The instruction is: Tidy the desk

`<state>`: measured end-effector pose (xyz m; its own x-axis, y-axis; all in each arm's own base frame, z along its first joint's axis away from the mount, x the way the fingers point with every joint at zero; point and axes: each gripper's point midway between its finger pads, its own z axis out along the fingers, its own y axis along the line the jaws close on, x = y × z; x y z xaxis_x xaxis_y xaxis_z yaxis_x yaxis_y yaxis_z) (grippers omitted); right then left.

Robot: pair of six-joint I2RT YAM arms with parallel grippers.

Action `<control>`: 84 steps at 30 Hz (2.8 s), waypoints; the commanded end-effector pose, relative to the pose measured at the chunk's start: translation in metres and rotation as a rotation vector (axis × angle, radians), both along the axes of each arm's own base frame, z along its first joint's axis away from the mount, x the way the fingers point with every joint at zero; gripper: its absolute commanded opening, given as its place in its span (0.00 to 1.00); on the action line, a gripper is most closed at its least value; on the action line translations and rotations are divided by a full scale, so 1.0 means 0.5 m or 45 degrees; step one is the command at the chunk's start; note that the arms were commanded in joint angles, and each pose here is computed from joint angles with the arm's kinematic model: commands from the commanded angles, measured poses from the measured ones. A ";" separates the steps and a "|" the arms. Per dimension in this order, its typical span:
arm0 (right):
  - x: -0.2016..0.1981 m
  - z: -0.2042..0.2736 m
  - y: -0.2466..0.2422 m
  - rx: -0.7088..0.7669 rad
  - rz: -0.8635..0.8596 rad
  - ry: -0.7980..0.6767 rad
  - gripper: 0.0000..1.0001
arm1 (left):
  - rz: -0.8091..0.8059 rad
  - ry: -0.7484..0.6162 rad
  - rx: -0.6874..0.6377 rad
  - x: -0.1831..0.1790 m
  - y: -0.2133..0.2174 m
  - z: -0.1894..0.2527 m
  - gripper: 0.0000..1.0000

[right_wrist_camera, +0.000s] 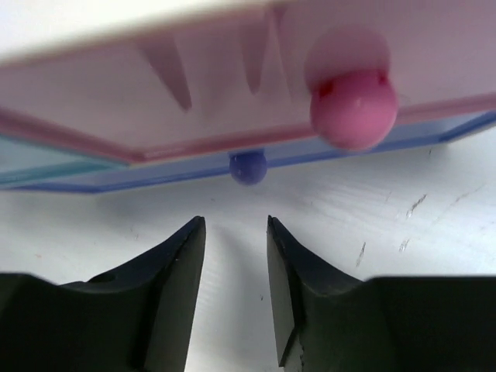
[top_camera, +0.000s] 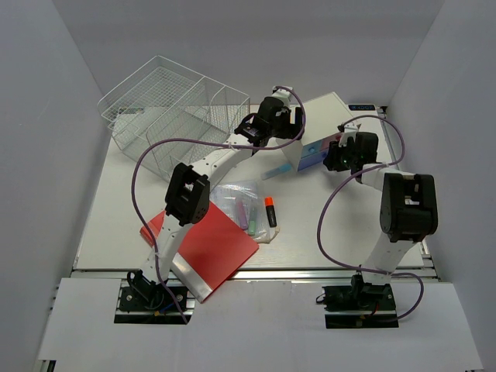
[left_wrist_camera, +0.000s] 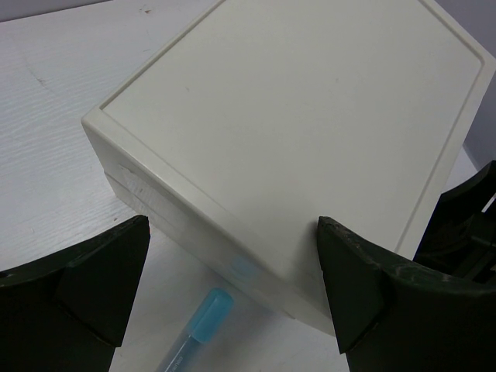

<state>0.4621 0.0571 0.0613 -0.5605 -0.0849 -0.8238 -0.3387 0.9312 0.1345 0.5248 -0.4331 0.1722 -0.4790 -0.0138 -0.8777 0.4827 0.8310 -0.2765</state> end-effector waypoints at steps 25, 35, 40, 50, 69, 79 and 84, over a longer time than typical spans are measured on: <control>0.090 0.020 0.024 0.035 0.090 -0.110 0.49 | -0.016 0.171 0.189 -0.035 0.031 -0.118 0.96; 0.100 0.030 0.031 0.061 0.106 -0.149 0.41 | -0.020 0.172 0.198 -0.036 0.034 -0.119 0.96; 0.099 0.031 0.033 0.070 0.102 -0.154 0.30 | -0.027 0.174 0.201 -0.038 0.033 -0.121 0.96; 0.081 0.033 0.023 0.050 0.071 -0.164 0.15 | -0.015 0.175 0.220 -0.038 0.039 -0.125 0.96; -0.077 0.006 -0.024 -0.096 0.038 0.080 0.05 | 0.044 0.180 0.202 -0.034 0.048 -0.114 0.97; -0.181 -0.026 -0.052 -0.120 -0.109 0.256 0.05 | 0.046 0.203 0.165 -0.039 0.042 -0.133 0.97; -0.209 -0.018 -0.055 -0.097 -0.164 0.251 0.17 | 0.028 0.211 0.139 -0.042 0.033 -0.131 0.97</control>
